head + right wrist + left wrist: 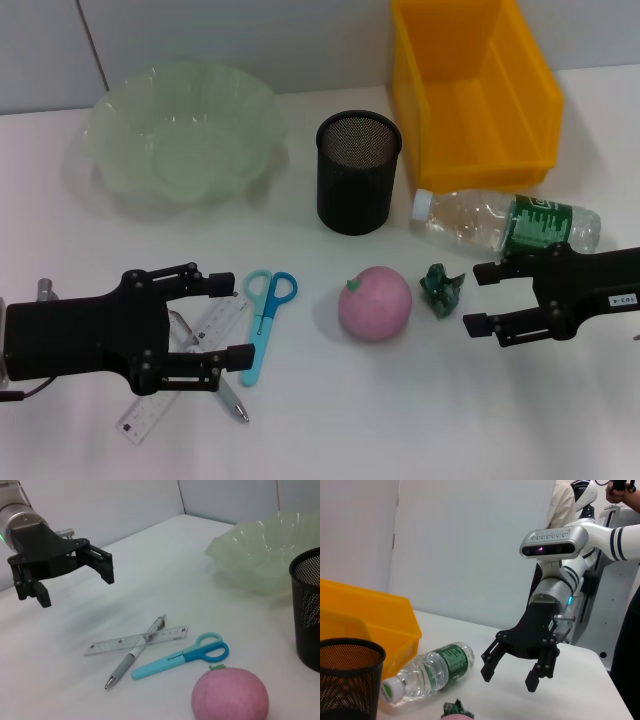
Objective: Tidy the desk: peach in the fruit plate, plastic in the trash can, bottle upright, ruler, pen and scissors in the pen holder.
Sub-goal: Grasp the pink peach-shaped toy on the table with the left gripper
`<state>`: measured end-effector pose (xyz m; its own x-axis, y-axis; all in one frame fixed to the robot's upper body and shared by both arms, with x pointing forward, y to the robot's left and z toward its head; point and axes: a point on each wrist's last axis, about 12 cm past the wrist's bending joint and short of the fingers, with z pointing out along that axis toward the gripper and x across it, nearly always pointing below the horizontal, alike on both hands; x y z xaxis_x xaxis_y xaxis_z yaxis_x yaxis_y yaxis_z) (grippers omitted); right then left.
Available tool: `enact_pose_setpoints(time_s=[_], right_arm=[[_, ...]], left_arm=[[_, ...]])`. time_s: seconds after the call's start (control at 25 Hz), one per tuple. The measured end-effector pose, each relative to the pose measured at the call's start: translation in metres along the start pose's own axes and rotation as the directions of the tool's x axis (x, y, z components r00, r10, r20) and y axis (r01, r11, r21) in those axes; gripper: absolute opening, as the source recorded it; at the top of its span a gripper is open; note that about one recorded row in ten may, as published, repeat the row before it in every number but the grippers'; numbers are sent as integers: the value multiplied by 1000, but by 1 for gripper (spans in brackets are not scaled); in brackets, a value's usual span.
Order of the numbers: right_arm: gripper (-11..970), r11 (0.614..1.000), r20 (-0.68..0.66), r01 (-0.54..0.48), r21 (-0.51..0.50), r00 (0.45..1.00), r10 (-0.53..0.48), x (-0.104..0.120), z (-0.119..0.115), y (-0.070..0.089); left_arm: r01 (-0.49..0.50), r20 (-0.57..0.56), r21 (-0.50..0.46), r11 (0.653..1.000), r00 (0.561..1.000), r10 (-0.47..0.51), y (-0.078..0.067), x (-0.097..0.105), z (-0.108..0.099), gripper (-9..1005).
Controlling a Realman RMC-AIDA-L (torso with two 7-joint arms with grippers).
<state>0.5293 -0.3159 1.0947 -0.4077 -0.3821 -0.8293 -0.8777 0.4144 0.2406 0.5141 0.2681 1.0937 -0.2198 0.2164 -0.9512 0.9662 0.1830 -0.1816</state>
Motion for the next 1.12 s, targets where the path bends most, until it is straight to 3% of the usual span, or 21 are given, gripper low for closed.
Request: enact_pose_setpoints(time_s=[1.12], right_arm=[[789,1000,4,-2,3,1000,2,0,0,0]], left_arm=[[-1,-6,11,1000,1000,1,2,-4,3,859]])
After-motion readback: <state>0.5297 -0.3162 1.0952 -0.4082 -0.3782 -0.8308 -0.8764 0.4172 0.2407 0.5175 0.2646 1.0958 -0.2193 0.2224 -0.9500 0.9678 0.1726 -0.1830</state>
